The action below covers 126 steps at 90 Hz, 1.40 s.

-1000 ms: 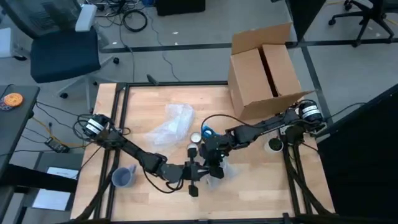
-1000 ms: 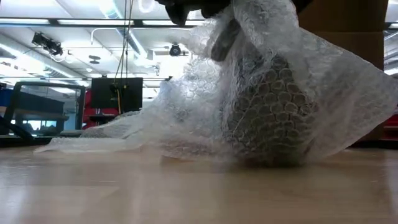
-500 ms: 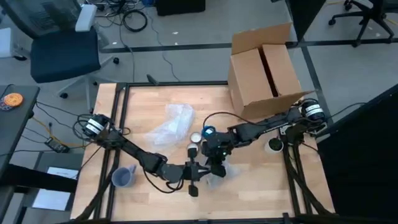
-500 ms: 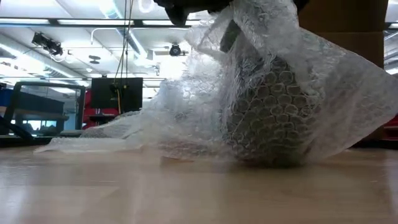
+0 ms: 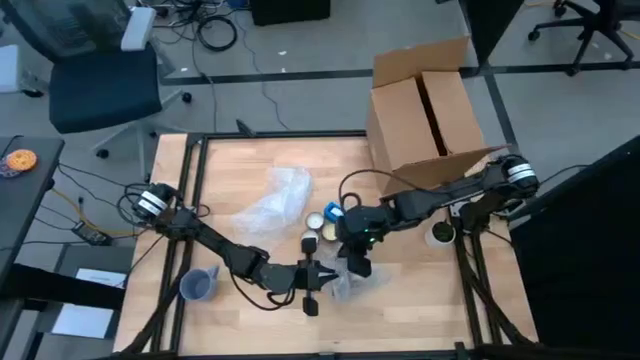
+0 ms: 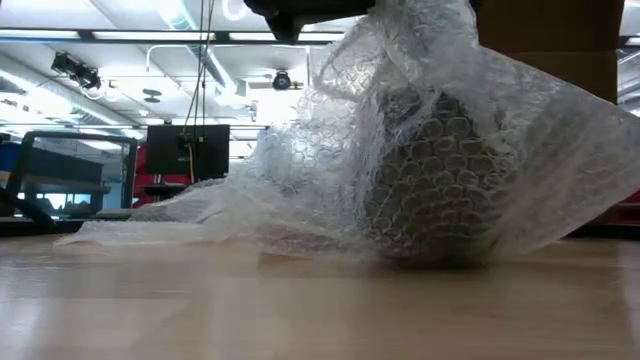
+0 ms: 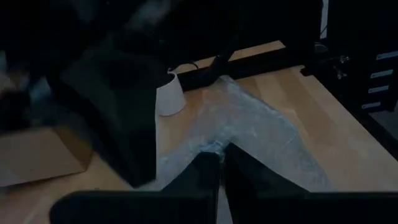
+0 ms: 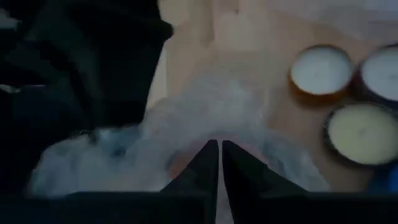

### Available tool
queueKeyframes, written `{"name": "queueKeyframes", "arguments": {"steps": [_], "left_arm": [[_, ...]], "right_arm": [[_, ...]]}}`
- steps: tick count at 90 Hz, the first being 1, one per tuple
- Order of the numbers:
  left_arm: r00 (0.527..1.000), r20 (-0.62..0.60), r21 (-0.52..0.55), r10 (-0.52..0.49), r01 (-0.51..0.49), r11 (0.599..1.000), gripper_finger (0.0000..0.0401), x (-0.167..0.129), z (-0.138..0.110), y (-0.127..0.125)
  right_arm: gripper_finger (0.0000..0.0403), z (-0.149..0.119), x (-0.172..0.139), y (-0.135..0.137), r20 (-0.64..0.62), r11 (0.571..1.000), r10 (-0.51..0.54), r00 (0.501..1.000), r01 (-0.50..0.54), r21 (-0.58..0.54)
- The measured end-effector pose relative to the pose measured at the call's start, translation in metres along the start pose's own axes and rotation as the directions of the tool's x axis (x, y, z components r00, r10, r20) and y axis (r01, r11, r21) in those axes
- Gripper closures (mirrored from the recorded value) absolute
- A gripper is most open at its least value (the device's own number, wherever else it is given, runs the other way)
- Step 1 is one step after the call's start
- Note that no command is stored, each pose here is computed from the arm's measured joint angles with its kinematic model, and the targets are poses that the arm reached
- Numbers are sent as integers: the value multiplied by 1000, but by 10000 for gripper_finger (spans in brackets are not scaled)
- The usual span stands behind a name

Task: Wrap mug
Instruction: Wrap the black mug with the transparent bubble wrap

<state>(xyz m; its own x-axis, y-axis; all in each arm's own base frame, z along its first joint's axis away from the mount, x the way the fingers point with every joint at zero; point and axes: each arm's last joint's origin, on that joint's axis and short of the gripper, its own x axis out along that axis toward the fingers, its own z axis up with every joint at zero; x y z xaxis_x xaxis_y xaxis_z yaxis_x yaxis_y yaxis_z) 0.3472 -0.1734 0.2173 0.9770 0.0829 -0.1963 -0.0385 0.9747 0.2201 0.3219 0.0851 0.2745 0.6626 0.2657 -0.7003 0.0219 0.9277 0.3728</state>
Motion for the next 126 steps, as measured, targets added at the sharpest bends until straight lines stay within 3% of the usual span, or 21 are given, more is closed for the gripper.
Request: {"name": "queueKeyframes", "arguments": {"steps": [13,26,48,82,101,126], "left_arm": [[1000,18,-16,19,-19,1000,401,0,2,1],[999,34,-28,37,-36,999,401,0,4,1],[999,40,-30,29,-27,999,401,-1,4,0],[998,58,-39,38,-36,999,401,0,6,1],[995,91,-32,38,-35,999,401,-1,10,1],[995,90,-29,39,-36,999,401,-1,9,1]], "right_arm": [[403,-7,3,8,-14,1000,-23,1000,23,-10],[403,-15,27,8,-75,999,-37,997,35,-24],[403,-18,63,8,-117,993,85,990,-93,-68],[402,-12,51,10,-76,990,115,990,-121,-78],[402,-6,51,14,-30,970,188,982,-190,-150],[403,-8,54,12,-23,970,181,983,-182,-159]]}}
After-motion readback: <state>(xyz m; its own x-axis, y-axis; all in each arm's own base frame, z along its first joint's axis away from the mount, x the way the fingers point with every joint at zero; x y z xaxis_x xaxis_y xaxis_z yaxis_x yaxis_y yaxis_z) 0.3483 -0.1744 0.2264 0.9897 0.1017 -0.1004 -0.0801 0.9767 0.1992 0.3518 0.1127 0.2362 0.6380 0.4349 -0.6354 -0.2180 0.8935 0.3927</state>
